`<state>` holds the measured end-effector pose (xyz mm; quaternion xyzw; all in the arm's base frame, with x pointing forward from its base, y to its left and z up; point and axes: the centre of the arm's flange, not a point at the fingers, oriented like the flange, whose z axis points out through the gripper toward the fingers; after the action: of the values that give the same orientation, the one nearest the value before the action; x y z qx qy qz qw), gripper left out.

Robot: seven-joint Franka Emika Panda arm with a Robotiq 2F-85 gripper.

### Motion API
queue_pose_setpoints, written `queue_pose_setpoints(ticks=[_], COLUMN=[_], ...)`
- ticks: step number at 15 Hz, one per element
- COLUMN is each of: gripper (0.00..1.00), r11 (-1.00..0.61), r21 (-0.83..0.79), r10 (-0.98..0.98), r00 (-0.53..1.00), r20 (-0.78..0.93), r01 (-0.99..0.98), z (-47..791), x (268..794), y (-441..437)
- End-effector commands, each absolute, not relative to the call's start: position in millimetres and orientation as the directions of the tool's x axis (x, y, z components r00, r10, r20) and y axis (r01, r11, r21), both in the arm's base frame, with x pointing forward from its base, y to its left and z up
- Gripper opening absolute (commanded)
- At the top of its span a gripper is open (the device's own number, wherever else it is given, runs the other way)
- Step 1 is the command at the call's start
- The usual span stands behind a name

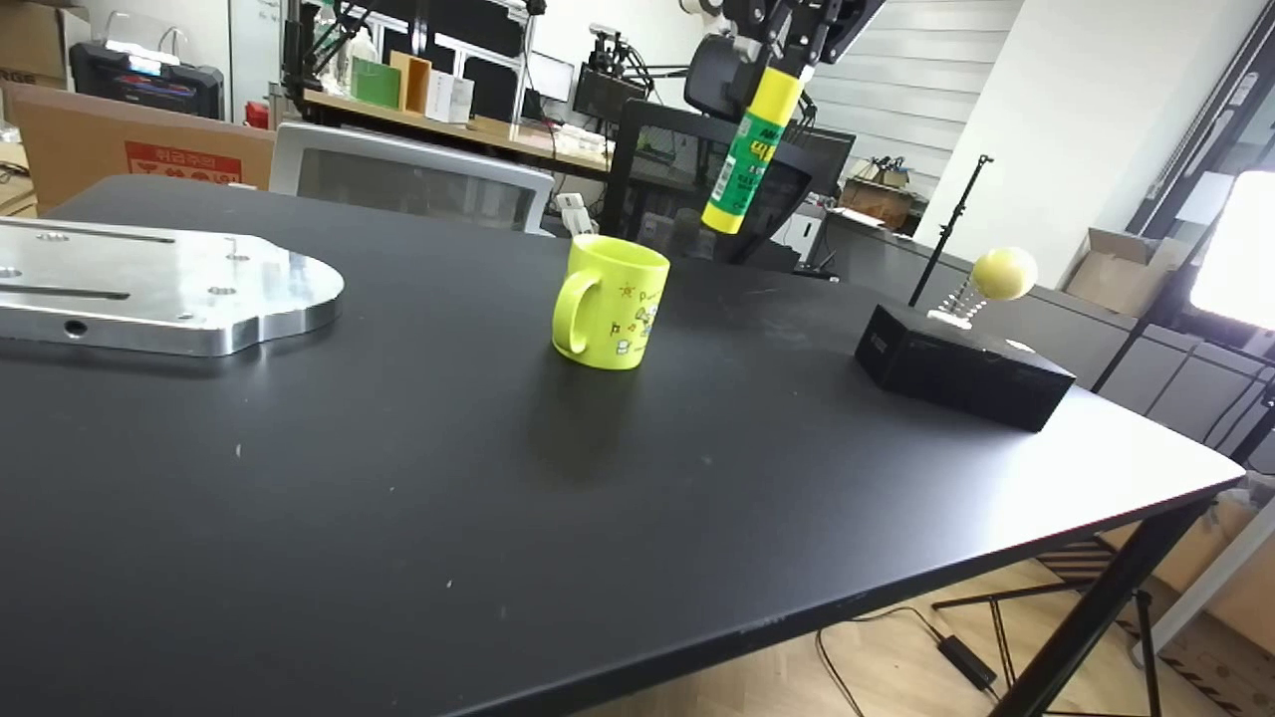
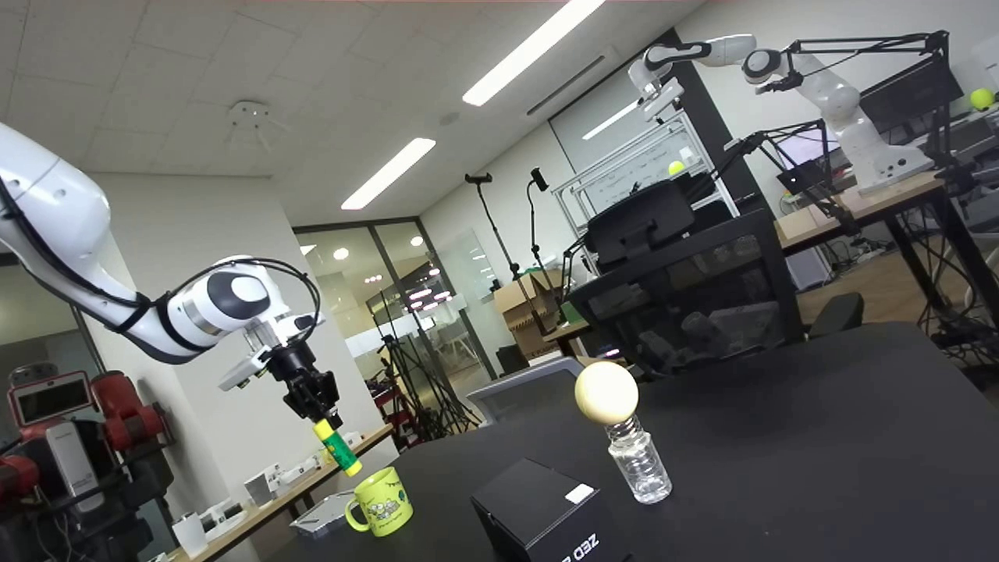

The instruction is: Remove the glue from the mug, put the glue in the mug, remove the glue from the mug and put it on top of the black box

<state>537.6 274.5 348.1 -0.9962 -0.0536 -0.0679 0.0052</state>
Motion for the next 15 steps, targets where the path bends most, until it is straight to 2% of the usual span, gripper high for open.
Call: queue_pose_setpoints(ticks=[1,12,14,15], gripper=[0.08,0.08,0.08,0.08], r11=[-0.996,-0.989,-0.979,-0.953], r21=[0.024,0.039,0.02,-0.001], r10=[0.086,0.145,0.201,0.301], r00=[0.987,0.982,0.971,0.947], r20=[0.135,0.123,0.125,0.107], r01=[0.084,0.141,0.2,0.303], z=[354,350,349,348], x=[539,574,577,571], y=[260,266,272,275])
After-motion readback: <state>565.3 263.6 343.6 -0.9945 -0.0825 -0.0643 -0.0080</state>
